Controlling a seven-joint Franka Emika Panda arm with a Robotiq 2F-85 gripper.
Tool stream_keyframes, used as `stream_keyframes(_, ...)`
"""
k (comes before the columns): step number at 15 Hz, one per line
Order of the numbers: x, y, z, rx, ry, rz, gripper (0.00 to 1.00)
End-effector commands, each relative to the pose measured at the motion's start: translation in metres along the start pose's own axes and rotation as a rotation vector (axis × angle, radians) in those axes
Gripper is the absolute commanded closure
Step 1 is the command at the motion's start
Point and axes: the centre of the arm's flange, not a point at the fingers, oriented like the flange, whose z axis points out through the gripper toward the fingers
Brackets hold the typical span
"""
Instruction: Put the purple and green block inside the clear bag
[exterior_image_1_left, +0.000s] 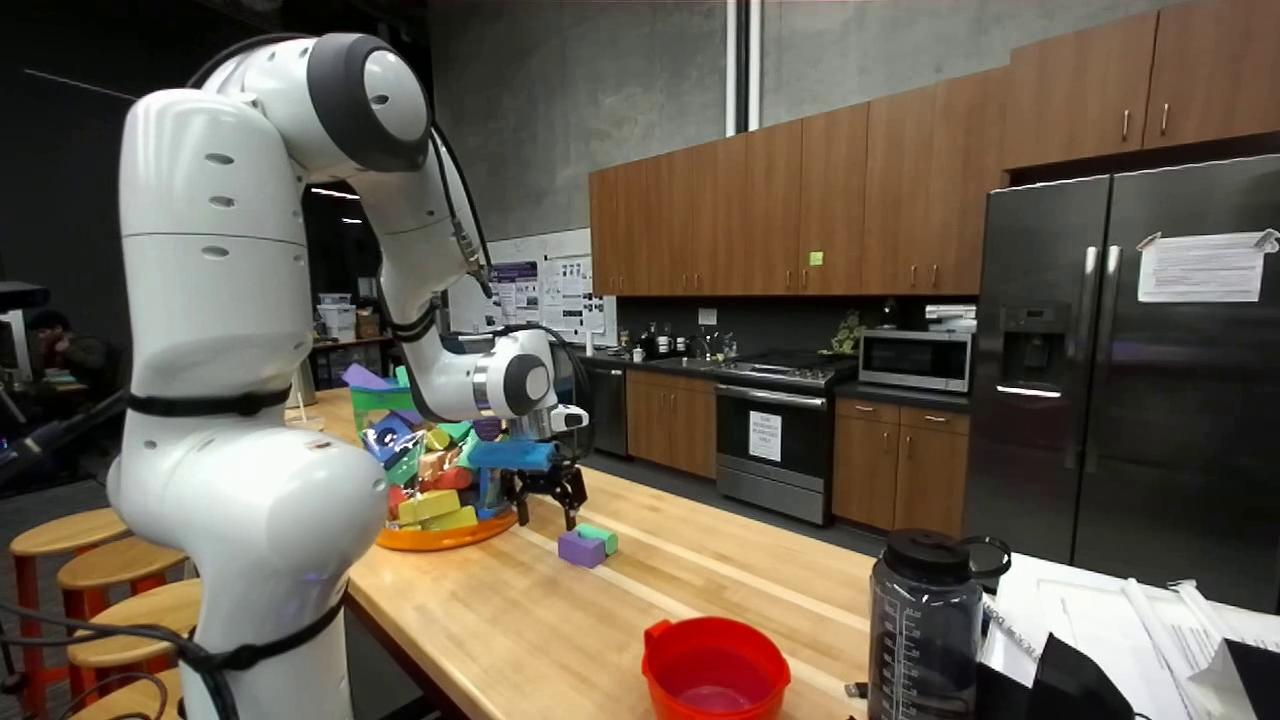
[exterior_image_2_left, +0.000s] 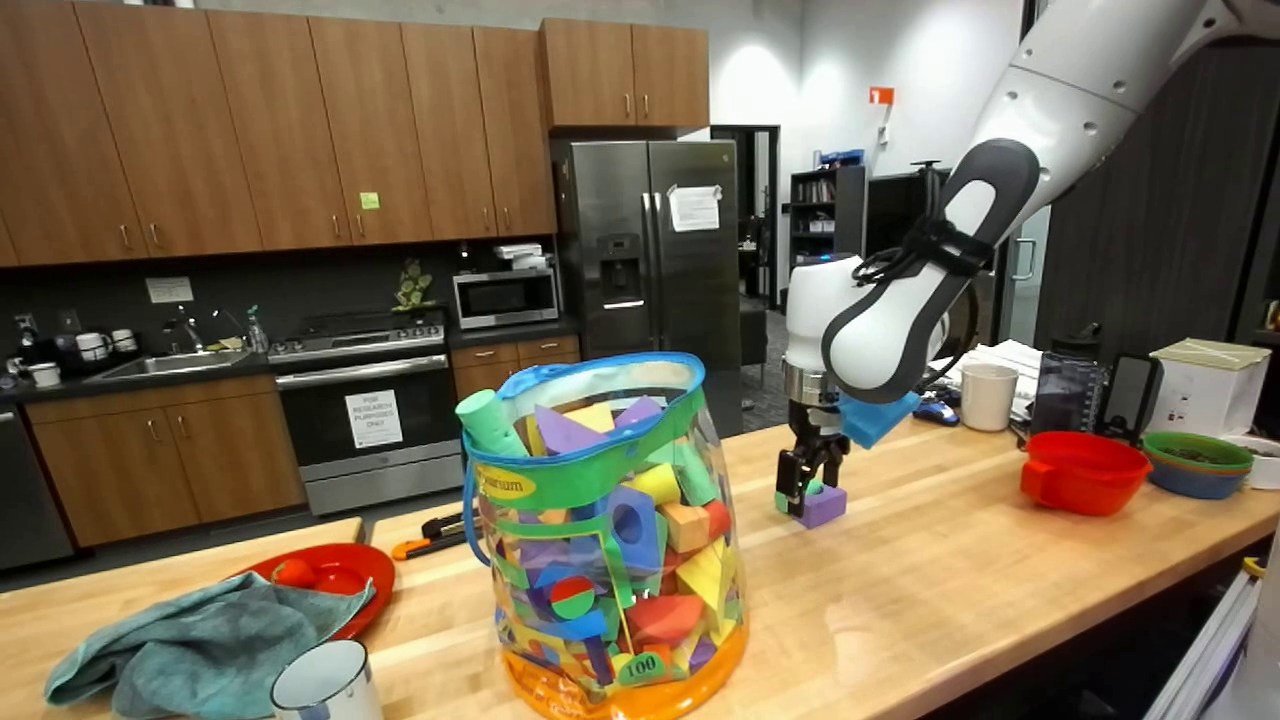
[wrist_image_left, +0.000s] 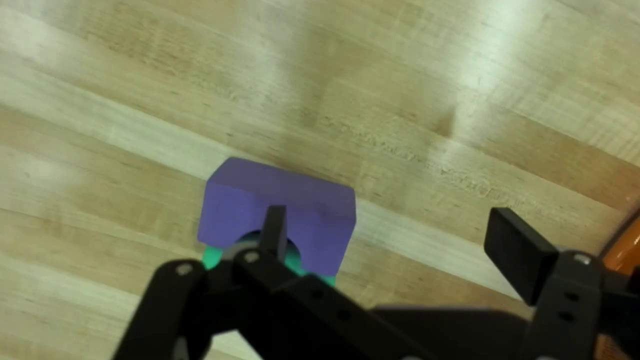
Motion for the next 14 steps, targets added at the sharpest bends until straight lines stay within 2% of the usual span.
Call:
stream_keyframes(1,0.019,0.003,0.006,0.026,0.093,0.020,0.00)
stream_keyframes(3,0.029,0.004,0.010,0.058,0.154,0.024,0.00)
stream_keyframes(5,0.032,0.010,0.014,0.045,0.175,0.043,0.00)
stream_keyframes(10,0.026,0.034,0.015,-0.101,0.133,0.079,0.00)
stream_keyframes(14,0.026,0.046,0.018,-0.144,0.113,0.099,0.00)
